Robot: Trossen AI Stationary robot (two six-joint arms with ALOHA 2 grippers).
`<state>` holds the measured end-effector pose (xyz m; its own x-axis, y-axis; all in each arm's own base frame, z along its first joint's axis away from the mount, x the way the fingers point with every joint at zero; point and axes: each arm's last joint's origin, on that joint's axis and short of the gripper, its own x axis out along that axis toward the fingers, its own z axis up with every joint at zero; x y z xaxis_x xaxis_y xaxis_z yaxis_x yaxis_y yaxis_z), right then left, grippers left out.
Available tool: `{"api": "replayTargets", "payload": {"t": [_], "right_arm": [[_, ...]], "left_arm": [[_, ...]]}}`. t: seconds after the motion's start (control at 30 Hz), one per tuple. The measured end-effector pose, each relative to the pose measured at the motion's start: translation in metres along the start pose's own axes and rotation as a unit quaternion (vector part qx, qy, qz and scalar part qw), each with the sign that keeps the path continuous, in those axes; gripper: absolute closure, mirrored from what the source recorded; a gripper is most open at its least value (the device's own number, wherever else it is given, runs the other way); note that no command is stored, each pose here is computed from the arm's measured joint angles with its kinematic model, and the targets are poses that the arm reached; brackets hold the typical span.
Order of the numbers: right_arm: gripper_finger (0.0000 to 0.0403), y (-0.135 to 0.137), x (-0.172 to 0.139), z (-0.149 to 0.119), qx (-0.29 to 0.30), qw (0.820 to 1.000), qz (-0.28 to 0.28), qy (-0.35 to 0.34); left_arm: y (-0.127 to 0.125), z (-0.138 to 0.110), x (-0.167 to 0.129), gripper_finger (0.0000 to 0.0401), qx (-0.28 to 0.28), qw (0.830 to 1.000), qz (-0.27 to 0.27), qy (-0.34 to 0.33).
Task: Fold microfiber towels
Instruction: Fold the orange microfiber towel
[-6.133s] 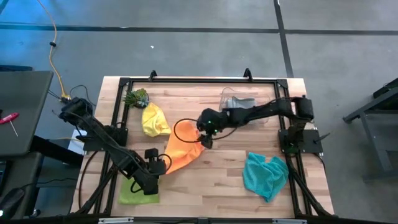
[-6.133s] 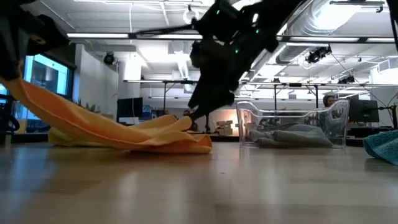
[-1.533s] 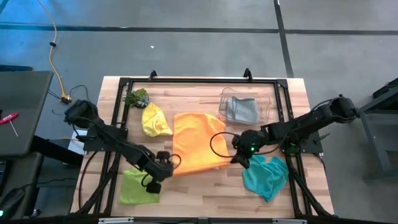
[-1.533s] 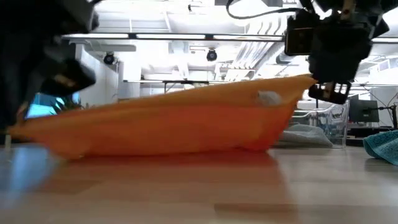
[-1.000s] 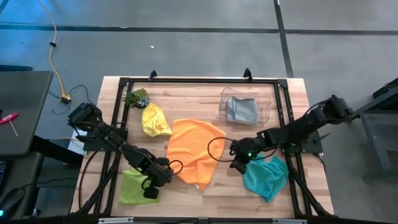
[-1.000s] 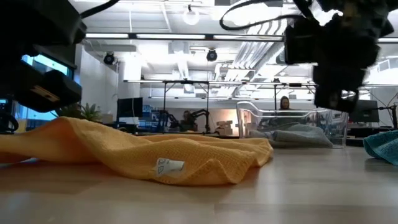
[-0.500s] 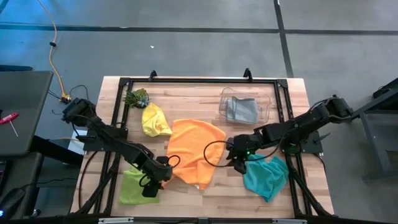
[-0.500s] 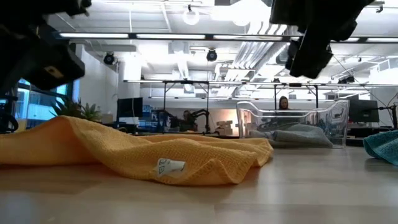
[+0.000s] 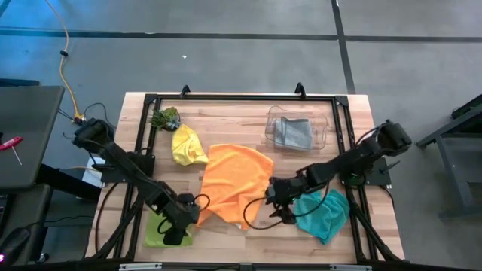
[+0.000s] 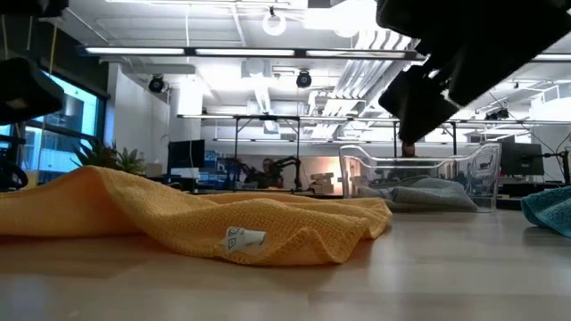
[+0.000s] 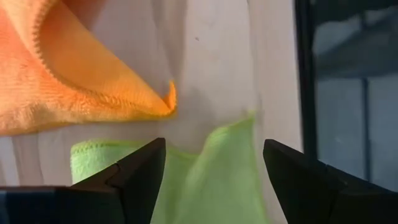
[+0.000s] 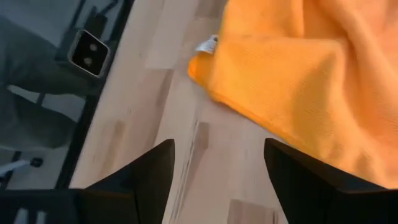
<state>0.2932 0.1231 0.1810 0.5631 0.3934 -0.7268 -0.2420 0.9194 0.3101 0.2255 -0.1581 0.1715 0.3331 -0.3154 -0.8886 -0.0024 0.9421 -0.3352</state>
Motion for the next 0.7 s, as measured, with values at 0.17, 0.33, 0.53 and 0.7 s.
{"api": "replayTargets", "payload": {"t": [0.17, 0.33, 0.53, 0.7], "right_arm": [[0.0163, 0.018, 0.032, 0.022, -0.033, 0.999, -0.037, 0.014], [0.0163, 0.037, 0.074, 0.037, -0.052, 0.996, -0.060, 0.039], [0.0169, 0.053, 0.107, 0.054, -0.055, 0.991, -0.099, 0.077], [0.0201, 0.064, 0.123, 0.060, -0.063, 0.987, -0.105, 0.099]], "left_arm": [[-0.006, -0.007, 0.006, 0.0143, 0.011, 0.998, 0.052, -0.024], [-0.010, -0.011, 0.002, 0.0143, 0.038, 0.997, 0.057, -0.033], [-0.013, -0.013, 0.002, 0.0143, 0.082, 0.994, 0.060, -0.034], [-0.012, -0.013, 0.002, 0.0143, 0.098, 0.992, 0.074, -0.044]]}}
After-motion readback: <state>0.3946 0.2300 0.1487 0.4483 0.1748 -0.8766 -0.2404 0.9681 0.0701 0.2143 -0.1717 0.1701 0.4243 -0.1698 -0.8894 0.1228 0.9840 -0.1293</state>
